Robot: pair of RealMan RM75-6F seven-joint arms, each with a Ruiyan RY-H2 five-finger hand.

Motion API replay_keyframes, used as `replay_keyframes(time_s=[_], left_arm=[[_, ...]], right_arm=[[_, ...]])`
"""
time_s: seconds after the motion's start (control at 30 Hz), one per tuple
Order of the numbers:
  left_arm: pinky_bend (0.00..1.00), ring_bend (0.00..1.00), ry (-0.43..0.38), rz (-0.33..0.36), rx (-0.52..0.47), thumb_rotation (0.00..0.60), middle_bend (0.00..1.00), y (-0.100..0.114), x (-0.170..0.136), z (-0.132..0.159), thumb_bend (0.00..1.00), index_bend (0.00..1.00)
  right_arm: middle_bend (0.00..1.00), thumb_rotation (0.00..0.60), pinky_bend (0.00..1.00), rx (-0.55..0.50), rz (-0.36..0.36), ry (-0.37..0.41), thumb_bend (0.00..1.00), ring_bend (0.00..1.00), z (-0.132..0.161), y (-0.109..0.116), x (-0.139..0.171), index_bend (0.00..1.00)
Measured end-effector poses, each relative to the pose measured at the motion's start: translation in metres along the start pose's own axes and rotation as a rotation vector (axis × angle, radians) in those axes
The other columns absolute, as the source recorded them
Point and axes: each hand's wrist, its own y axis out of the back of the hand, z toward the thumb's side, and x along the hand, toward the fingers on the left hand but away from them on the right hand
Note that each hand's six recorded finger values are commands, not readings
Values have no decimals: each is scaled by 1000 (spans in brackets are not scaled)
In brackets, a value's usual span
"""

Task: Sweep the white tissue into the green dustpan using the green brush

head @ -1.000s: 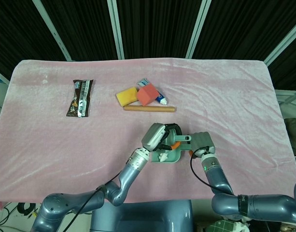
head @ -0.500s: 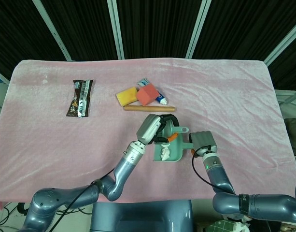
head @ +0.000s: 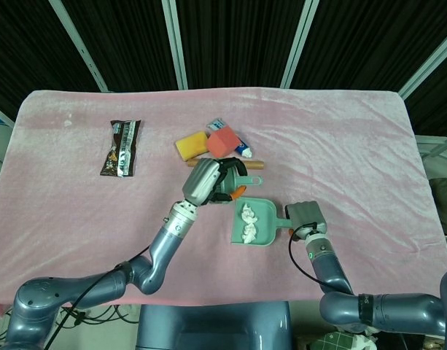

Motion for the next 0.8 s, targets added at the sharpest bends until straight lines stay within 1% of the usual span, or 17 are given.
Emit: replay_keyframes(time_s=[0.13,0.3,0.4,0.6,0.7,0.8], left_arm=[[1000,928,-1,10,43,600,618,20,-1,-4,392,595],[1000,929,6,4,84,600,616,34,-7,-8,391,592],[1000,929,12,1,109,600,614,42,-12,-12,389,591],[1000,929,33,-3,145,600,614,58,-25,-20,388,591],[1000,929,48,-20,170,600,614,65,-34,-26,388,590],[1000,929,71,-54,190,600,615,69,-45,-31,388,590]], right_arm=[[396,600,809,14,-1,3,364,678,2,-2,1,452],[358,600,809,15,-7,4,315,676,4,-2,3,382],[323,600,808,17,-12,4,288,675,4,-1,4,321],[166,600,808,21,-11,1,240,647,5,-1,8,129],[148,600,807,33,-11,-3,239,646,4,-1,11,115],[145,600,808,32,-23,-5,239,646,3,3,15,107]])
